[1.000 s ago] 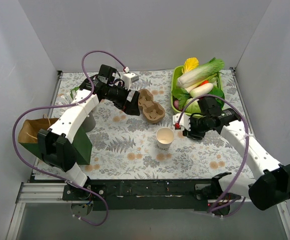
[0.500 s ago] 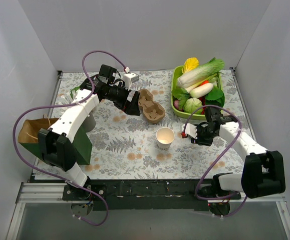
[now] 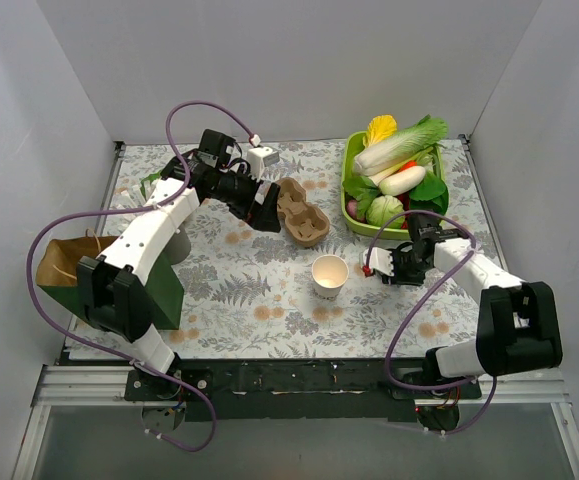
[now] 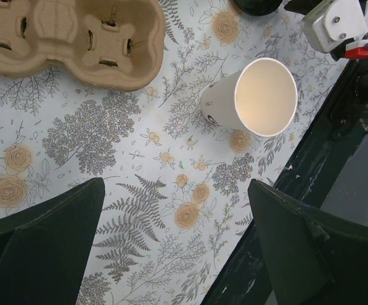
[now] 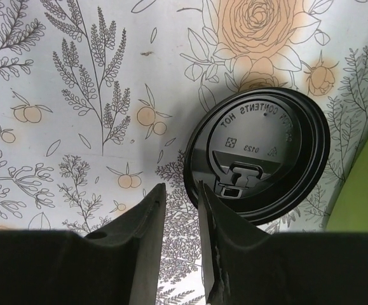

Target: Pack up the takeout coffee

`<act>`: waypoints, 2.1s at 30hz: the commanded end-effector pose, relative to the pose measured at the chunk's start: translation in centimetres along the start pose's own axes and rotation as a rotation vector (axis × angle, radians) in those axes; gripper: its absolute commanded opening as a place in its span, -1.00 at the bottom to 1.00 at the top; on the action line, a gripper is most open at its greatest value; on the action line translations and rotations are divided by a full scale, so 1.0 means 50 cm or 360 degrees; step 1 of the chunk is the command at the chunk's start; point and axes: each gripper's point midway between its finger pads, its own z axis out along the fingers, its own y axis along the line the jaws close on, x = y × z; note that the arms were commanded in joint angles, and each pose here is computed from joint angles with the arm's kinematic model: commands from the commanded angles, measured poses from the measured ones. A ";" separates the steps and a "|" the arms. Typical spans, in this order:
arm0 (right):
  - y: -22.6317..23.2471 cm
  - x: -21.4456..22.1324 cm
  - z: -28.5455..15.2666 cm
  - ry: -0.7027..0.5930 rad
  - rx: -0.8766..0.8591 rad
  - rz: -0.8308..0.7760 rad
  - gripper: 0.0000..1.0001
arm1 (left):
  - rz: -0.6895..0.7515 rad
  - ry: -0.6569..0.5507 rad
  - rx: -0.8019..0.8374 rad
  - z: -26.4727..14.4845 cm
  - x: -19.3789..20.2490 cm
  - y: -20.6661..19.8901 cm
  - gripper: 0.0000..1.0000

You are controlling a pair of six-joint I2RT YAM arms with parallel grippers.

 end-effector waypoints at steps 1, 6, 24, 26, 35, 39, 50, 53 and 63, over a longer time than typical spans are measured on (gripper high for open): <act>-0.036 0.000 -0.002 0.0010 0.0045 -0.0083 -0.34 | 0.0064 -0.0052 0.0016 -0.014 -0.028 -0.013 0.96; -0.034 0.008 0.009 0.0028 0.0016 -0.0110 -0.40 | 0.0068 -0.0052 0.0006 -0.011 -0.032 -0.008 0.96; -0.022 -0.085 -0.112 -0.0202 0.0035 0.0206 -0.97 | 0.0218 -0.0175 -0.0045 -0.015 -0.069 0.001 0.90; -0.029 -0.146 -0.186 -0.0348 0.0001 0.0362 -0.97 | 0.0253 -0.0230 0.0011 -0.023 -0.059 -0.022 0.89; -0.028 -0.366 -0.349 -0.1053 -0.0416 0.0942 -0.97 | 0.0503 -0.0586 0.0222 -0.028 -0.010 -0.113 0.91; -0.044 -0.409 -0.332 -0.1292 -0.0628 0.1205 -0.97 | 0.0589 -0.0565 0.0221 -0.010 0.014 -0.116 0.91; -0.060 -0.451 -0.329 -0.1652 -0.1368 0.1471 -0.97 | 0.0456 -0.0479 0.0279 0.052 0.007 -0.133 0.90; -0.058 -0.446 -0.314 -0.1629 -0.1452 0.1541 -0.97 | 0.0423 -0.0472 0.0297 0.069 0.005 -0.133 0.90; -0.028 -0.423 -0.257 -0.1559 -0.1561 0.1679 -0.97 | 0.0401 -0.0424 0.0332 0.124 -0.009 -0.141 0.92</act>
